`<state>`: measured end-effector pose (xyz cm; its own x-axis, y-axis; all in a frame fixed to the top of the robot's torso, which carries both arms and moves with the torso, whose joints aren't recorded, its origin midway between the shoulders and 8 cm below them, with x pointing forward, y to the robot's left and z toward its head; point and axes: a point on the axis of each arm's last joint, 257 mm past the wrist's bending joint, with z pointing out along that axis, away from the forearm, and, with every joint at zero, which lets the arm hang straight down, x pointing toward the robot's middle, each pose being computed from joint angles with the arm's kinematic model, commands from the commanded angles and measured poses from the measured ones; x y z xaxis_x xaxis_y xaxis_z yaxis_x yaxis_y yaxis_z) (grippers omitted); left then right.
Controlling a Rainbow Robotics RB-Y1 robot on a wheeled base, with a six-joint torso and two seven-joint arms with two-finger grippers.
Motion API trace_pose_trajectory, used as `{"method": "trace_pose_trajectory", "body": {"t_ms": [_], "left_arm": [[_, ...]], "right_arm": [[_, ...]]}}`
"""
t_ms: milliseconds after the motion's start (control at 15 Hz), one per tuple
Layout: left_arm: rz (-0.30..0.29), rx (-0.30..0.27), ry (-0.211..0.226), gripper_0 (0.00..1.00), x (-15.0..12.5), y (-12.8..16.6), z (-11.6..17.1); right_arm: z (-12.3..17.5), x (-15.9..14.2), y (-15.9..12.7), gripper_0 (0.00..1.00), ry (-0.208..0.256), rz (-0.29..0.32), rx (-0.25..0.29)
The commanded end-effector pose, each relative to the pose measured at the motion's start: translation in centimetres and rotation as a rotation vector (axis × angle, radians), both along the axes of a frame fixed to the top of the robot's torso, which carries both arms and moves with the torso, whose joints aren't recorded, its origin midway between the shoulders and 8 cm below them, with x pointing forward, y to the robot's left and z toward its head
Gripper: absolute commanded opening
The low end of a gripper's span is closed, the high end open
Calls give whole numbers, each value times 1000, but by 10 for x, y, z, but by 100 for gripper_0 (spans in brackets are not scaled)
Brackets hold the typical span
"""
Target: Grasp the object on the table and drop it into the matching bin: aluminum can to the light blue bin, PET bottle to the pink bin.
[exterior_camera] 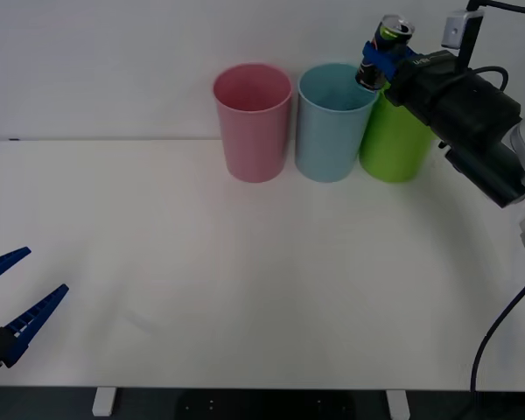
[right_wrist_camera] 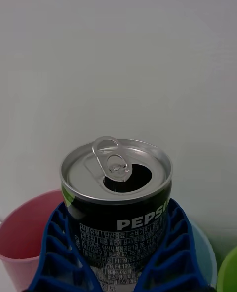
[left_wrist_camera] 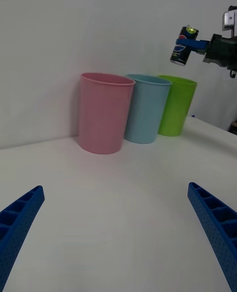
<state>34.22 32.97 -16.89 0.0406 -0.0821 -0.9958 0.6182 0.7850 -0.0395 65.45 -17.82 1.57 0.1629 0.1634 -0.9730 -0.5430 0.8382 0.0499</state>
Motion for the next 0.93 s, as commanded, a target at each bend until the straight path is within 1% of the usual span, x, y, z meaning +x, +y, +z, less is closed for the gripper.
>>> {"method": "trace_pose_trajectory", "body": {"t_ms": [67, 533, 933], "left_arm": [[0, 0, 0, 100, 0, 0, 0], [0, 0, 0, 100, 0, 0, 0], [0, 0, 0, 100, 0, 0, 0]], "right_arm": [[-1, 16, 12, 0, 20, -2, -2], [-6, 49, 33, 0, 65, -15, -20], [-5, 70, 44, 0, 71, -88, -24]]}}
